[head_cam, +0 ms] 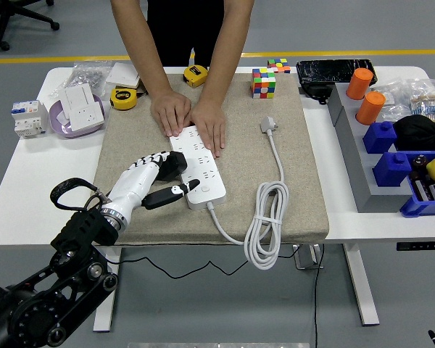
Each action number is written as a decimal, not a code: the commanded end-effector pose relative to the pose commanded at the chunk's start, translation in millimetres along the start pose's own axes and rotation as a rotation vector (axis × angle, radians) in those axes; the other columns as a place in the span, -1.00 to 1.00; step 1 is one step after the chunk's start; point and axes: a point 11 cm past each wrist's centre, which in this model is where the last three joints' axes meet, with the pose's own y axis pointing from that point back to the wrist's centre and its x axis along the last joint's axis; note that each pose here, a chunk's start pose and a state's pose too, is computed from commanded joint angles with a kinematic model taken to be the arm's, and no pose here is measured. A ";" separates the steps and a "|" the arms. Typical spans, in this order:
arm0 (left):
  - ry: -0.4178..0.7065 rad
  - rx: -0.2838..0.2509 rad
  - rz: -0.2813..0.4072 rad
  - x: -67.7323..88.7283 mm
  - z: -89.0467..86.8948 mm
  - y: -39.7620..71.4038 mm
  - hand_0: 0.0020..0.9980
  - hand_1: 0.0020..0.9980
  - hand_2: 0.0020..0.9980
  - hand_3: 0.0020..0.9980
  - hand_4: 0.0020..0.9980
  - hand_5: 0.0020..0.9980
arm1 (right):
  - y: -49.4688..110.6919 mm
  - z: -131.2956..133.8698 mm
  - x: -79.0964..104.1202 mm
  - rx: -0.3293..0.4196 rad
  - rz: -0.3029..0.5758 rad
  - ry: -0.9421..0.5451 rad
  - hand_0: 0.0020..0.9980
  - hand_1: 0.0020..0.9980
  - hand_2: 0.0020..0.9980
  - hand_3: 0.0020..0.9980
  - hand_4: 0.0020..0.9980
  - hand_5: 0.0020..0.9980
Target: Pick up the plug,place it near the board,insert it into the board,press the button
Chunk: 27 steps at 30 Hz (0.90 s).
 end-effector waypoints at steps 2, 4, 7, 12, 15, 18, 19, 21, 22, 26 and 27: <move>-0.005 -0.002 -0.009 -2.2 0.7 -0.4 1.00 1.00 1.00 0.88 1.00 1.00 | -0.1 -0.4 -0.1 0.001 0.000 -0.001 0.92 0.68 0.54 0.57 1.00 1.00; -0.009 -0.005 -0.016 -3.9 1.5 -0.9 1.00 1.00 1.00 0.88 1.00 1.00 | -0.1 -1.1 -0.3 0.002 -0.001 -0.001 0.92 0.68 0.54 0.57 1.00 1.00; -0.015 -0.010 -0.021 -5.0 3.3 -2.0 1.00 1.00 1.00 0.88 1.00 1.00 | -0.3 -2.5 -0.7 0.005 -0.002 -0.002 0.92 0.68 0.54 0.57 1.00 1.00; -0.024 -0.025 -0.022 -4.9 8.8 -4.4 1.00 1.00 1.00 0.88 1.00 1.00 | -0.5 -3.5 -0.3 0.006 0.000 -0.003 0.92 0.68 0.54 0.57 1.00 1.00; -0.030 -0.037 -0.022 -5.0 13.4 -5.6 1.00 1.00 1.00 0.88 1.00 1.00 | -0.5 -3.6 -0.2 0.006 0.000 -0.003 0.92 0.68 0.54 0.57 1.00 1.00; -0.038 -0.048 -0.027 -6.4 17.4 -6.7 1.00 1.00 1.00 0.88 1.00 1.00 | -0.5 -3.6 -0.5 0.006 -0.001 -0.003 0.92 0.68 0.54 0.57 1.00 1.00; -0.040 -0.050 -0.029 -6.7 18.4 -7.0 1.00 1.00 0.99 0.88 1.00 1.00 | -0.5 -3.7 -0.6 0.006 -0.001 -0.003 0.92 0.68 0.54 0.57 1.00 1.00; -0.045 -0.057 -0.032 -7.3 21.2 -7.9 1.00 1.00 0.99 0.88 1.00 1.00 | -0.5 -3.9 -0.9 0.006 -0.002 -0.003 0.92 0.68 0.54 0.57 1.00 1.00; -0.047 -0.060 -0.032 -7.4 22.2 -8.3 1.00 1.00 0.99 0.88 1.00 1.00 | -0.5 -3.9 -1.0 0.007 -0.002 -0.003 0.92 0.68 0.54 0.57 1.00 1.00; -0.058 -0.068 -0.034 -7.7 26.1 -10.9 1.00 1.00 0.99 0.88 1.00 1.00 | -0.5 -3.4 -1.0 0.005 -0.002 -0.001 0.92 0.68 0.54 0.57 1.00 1.00; -0.060 -0.069 -0.034 -7.5 26.8 -11.4 1.00 1.00 0.99 0.88 1.00 1.00 | -0.5 -3.4 -1.0 0.005 -0.002 -0.001 0.92 0.68 0.54 0.57 1.00 1.00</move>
